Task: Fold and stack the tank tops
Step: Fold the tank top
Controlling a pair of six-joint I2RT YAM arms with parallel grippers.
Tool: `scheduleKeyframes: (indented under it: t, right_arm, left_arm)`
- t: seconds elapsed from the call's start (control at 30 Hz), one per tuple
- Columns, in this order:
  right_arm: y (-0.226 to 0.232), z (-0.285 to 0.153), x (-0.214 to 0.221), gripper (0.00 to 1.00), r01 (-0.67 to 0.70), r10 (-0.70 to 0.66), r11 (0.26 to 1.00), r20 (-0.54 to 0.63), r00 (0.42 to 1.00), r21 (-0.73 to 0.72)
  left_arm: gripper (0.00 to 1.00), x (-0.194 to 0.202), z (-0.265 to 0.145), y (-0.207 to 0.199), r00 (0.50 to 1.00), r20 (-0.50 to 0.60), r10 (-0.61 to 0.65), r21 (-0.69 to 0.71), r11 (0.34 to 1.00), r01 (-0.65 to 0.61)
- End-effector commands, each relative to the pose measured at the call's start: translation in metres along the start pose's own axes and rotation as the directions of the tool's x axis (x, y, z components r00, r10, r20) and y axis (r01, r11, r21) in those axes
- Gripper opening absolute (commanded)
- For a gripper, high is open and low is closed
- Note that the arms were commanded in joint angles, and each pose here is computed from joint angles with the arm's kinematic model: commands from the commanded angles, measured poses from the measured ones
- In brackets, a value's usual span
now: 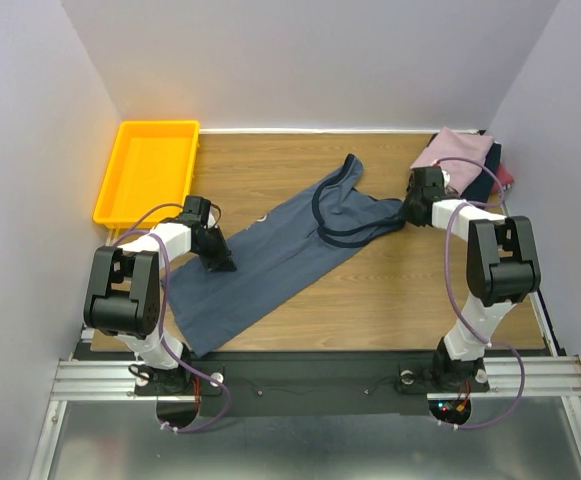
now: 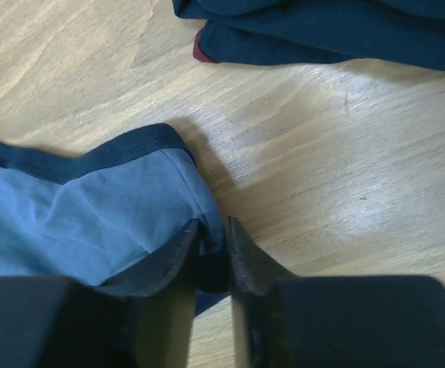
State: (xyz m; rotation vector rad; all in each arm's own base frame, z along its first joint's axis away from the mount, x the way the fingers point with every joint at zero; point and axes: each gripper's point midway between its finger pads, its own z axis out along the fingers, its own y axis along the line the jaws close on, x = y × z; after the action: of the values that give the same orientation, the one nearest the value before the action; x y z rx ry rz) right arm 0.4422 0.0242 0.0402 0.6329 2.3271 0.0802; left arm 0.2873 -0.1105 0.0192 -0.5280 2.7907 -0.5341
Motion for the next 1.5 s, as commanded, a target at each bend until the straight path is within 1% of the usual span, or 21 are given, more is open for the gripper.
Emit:
scheduleKeyframes:
  t: [0.0, 0.1, 0.23, 0.37, 0.53, 0.57, 0.63, 0.67, 0.77, 0.87, 0.97, 1.03, 1.07, 1.13, 1.17, 1.2, 1.23, 1.3, 1.37, 1.4, 1.47]
  right_arm:
    - [0.004, -0.005, -0.035, 0.20, -0.018, 0.018, 1.000, 0.082, 0.997, 0.001]
    - [-0.005, -0.015, -0.058, 0.12, -0.023, 0.017, 0.999, 0.125, 0.992, 0.041]
    - [-0.012, -0.026, -0.082, 0.10, -0.012, -0.003, 0.996, 0.157, 0.988, 0.094]
    - [-0.023, -0.020, -0.083, 0.09, 0.013, -0.036, 0.986, 0.134, 0.990, 0.169]
    - [-0.026, -0.005, -0.070, 0.11, 0.024, -0.041, 0.982, 0.086, 0.995, 0.186]
    - [-0.025, -0.002, -0.068, 0.13, 0.026, -0.041, 0.982, 0.079, 0.996, 0.186]
    - [-0.028, 0.003, -0.064, 0.25, 0.029, -0.043, 0.980, 0.069, 0.997, 0.196]
    - [-0.027, 0.003, -0.064, 0.42, 0.030, -0.044, 0.980, 0.069, 0.997, 0.195]
    - [-0.023, 0.000, -0.066, 0.69, 0.026, -0.039, 0.984, 0.071, 0.997, 0.173]
    - [-0.003, -0.017, -0.074, 0.75, 0.030, -0.044, 0.992, 0.110, 0.993, 0.126]
    - [0.025, -0.042, -0.080, 0.75, 0.050, -0.063, 0.996, 0.161, 0.985, 0.079]
    - [0.062, -0.058, -0.062, 0.75, 0.106, -0.107, 0.994, 0.164, 0.981, 0.015]
    - [0.089, -0.069, -0.044, 0.75, 0.149, -0.140, 0.988, 0.153, 0.978, -0.049]
    - [0.119, -0.091, -0.027, 0.73, 0.181, -0.159, 0.973, 0.150, 0.976, -0.141]
    - [0.145, -0.103, 0.003, 0.72, 0.229, -0.206, 0.945, 0.118, 0.971, -0.235]
    - [0.159, -0.114, 0.016, 0.70, 0.248, -0.224, 0.925, 0.112, 0.968, -0.290]
    - [0.173, -0.128, 0.030, 0.69, 0.266, -0.244, 0.901, 0.105, 0.964, -0.344]
    - [0.209, -0.158, 0.084, 0.65, 0.326, -0.340, 0.810, 0.062, 0.938, -0.487]
    - [0.231, -0.181, 0.124, 0.64, 0.363, -0.408, 0.741, 0.050, 0.912, -0.565]
    - [0.249, -0.206, 0.163, 0.62, 0.384, -0.470, 0.665, 0.041, 0.882, -0.640]
    - [0.269, -0.229, 0.207, 0.61, 0.380, -0.533, 0.569, 0.025, 0.846, -0.729]
  left_arm:
    - [0.10, 0.008, 0.004, 0.029, 1.000, -0.010, 0.012, -0.107, 0.994, -0.013]
    - [0.10, 0.007, 0.004, 0.029, 1.000, -0.007, 0.014, -0.110, 0.994, -0.015]
    - [0.10, 0.007, 0.005, 0.030, 1.000, -0.010, 0.014, -0.111, 0.994, -0.015]
    - [0.10, 0.007, 0.005, 0.028, 1.000, -0.008, 0.013, -0.102, 0.995, -0.014]
    - [0.10, 0.006, 0.005, 0.025, 1.000, -0.006, 0.019, -0.087, 0.996, -0.019]
    - [0.10, 0.006, 0.005, 0.024, 1.000, -0.007, 0.020, -0.082, 0.996, -0.021]
    - [0.11, 0.006, 0.004, 0.022, 1.000, -0.005, 0.025, -0.074, 0.997, -0.025]
    - [0.12, 0.006, 0.004, 0.020, 1.000, -0.003, 0.029, -0.066, 0.997, -0.029]
    - [0.15, 0.004, 0.001, 0.012, 0.999, 0.009, 0.047, -0.039, 0.998, -0.047]
    - [0.19, -0.005, -0.009, -0.002, 0.997, 0.049, 0.066, -0.008, 0.998, -0.066]
    - [0.21, -0.019, -0.028, -0.013, 0.990, 0.127, 0.065, 0.007, 0.998, -0.066]
    - [0.23, -0.031, -0.052, -0.025, 0.979, 0.198, 0.037, 0.023, 0.999, -0.043]
    - [0.24, -0.035, -0.061, -0.018, 0.973, 0.229, 0.019, -0.021, 1.000, -0.014]
    - [0.27, -0.050, -0.089, -0.022, 0.942, 0.332, -0.039, -0.025, 0.998, 0.051]
    - [0.29, -0.053, -0.099, -0.007, 0.923, 0.379, -0.064, -0.099, 0.989, 0.109]
    - [0.29, -0.058, -0.111, -0.004, 0.904, 0.420, -0.083, -0.117, 0.983, 0.144]
    - [0.30, -0.065, -0.125, 0.008, 0.861, 0.492, -0.133, -0.150, 0.961, 0.234]
    - [0.32, -0.059, -0.136, 0.030, 0.837, 0.516, -0.181, -0.218, 0.917, 0.333]
    - [0.33, -0.060, -0.139, 0.056, 0.805, 0.531, -0.266, -0.246, 0.861, 0.446]
    - [0.33, -0.051, -0.134, 0.069, 0.815, 0.501, -0.293, -0.279, 0.836, 0.472]
    - [0.30, -0.047, -0.124, 0.094, 0.817, 0.459, -0.348, -0.313, 0.798, 0.515]
